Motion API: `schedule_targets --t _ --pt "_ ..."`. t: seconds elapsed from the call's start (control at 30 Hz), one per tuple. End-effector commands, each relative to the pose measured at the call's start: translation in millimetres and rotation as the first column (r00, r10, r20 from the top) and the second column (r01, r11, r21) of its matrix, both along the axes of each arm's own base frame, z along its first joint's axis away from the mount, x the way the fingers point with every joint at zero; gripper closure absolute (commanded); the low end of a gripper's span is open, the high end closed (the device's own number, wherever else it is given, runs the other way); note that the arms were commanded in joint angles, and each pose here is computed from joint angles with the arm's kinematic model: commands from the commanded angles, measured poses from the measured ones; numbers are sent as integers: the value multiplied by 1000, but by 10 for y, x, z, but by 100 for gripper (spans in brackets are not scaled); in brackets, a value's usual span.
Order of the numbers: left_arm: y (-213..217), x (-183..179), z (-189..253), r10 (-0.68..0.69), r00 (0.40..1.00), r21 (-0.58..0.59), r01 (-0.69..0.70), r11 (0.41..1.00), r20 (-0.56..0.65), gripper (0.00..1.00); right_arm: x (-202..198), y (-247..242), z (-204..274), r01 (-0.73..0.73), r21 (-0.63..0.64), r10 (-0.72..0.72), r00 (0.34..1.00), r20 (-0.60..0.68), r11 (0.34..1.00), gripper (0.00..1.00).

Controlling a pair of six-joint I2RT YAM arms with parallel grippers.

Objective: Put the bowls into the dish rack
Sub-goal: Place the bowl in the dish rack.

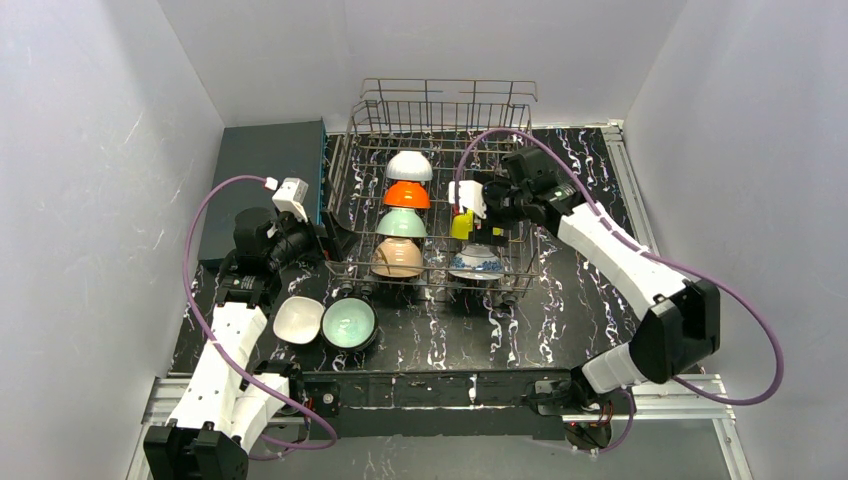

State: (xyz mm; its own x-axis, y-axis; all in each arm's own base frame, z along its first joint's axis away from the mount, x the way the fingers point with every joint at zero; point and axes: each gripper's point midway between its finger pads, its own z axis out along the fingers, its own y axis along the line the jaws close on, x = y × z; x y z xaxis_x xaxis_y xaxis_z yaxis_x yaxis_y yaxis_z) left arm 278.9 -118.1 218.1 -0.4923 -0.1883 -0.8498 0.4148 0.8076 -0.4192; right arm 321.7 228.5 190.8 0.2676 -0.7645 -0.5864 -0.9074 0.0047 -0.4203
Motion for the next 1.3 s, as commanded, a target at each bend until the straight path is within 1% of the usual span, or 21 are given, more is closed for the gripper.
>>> schedule_targets --t 0.0,0.07,0.33,0.4,0.5,0.6,0.73,0.8,0.83,0.9,0.97,1.03,1.1,1.13,1.2,1.23,1.27 --pt "-12 -18 5 -16 1000 -2 16 1000 10 2 -40 128 361 -23 132 13 997 81 991 1" --pt "-12 -18 4 -15 1000 -2 15 1000 10 2 -5 109 353 -3 132 -9 996 92 991 1" --pt "-10 -22 14 -17 1000 1 17 1000 17 2 39 105 84 27 96 -30 999 29 995 1" --pt "-24 -32 40 -29 999 1 29 1000 32 2 85 112 13 46 96 -49 998 28 994 1" --pt "-50 -56 104 -48 997 -7 48 999 65 2 164 63 -105 93 63 -95 995 17 994 1" --pt "-87 -90 167 -69 993 -22 71 997 94 2 167 59 -126 96 56 -97 995 13 994 1" --pt "-185 -166 272 -134 984 -48 141 989 120 2 115 118 26 74 116 -78 997 27 990 1" --pt "-231 -196 311 -164 978 -63 173 983 125 2 123 158 185 89 182 -100 994 50 979 1" --pt "-247 -204 325 -174 976 -67 184 981 129 2 122 172 249 119 223 -131 991 39 968 1" --pt "-263 -217 337 -182 975 -80 192 978 124 2 124 179 437 161 302 -182 982 44 939 1" --pt "-261 -216 353 -160 982 -111 171 979 100 2 120 177 586 205 373 -233 972 31 905 1" --pt "-256 -266 330 -139 989 -144 143 979 42 3 128 141 721 281 443 -311 950 -5 851 1" --pt "-221 -337 267 -88 995 -183 77 980 -54 5 148 56 808 370 500 -402 914 -46 783 1" --pt "-201 -376 257 -65 994 -193 47 980 -90 5 171 -2 866 421 531 -457 887 -70 735 1" --pt "-176 -485 231 -34 987 -212 -1 977 -159 6 230 -155 942 542 582 -575 804 -150 607 1" --pt "-170 -546 217 -26 982 -220 -16 975 -188 7 251 -235 969 591 595 -622 760 -185 545 1" --pt "-162 -618 217 -16 978 -228 -33 973 -209 7 262 -302 971 629 597 -657 723 -215 498 1"
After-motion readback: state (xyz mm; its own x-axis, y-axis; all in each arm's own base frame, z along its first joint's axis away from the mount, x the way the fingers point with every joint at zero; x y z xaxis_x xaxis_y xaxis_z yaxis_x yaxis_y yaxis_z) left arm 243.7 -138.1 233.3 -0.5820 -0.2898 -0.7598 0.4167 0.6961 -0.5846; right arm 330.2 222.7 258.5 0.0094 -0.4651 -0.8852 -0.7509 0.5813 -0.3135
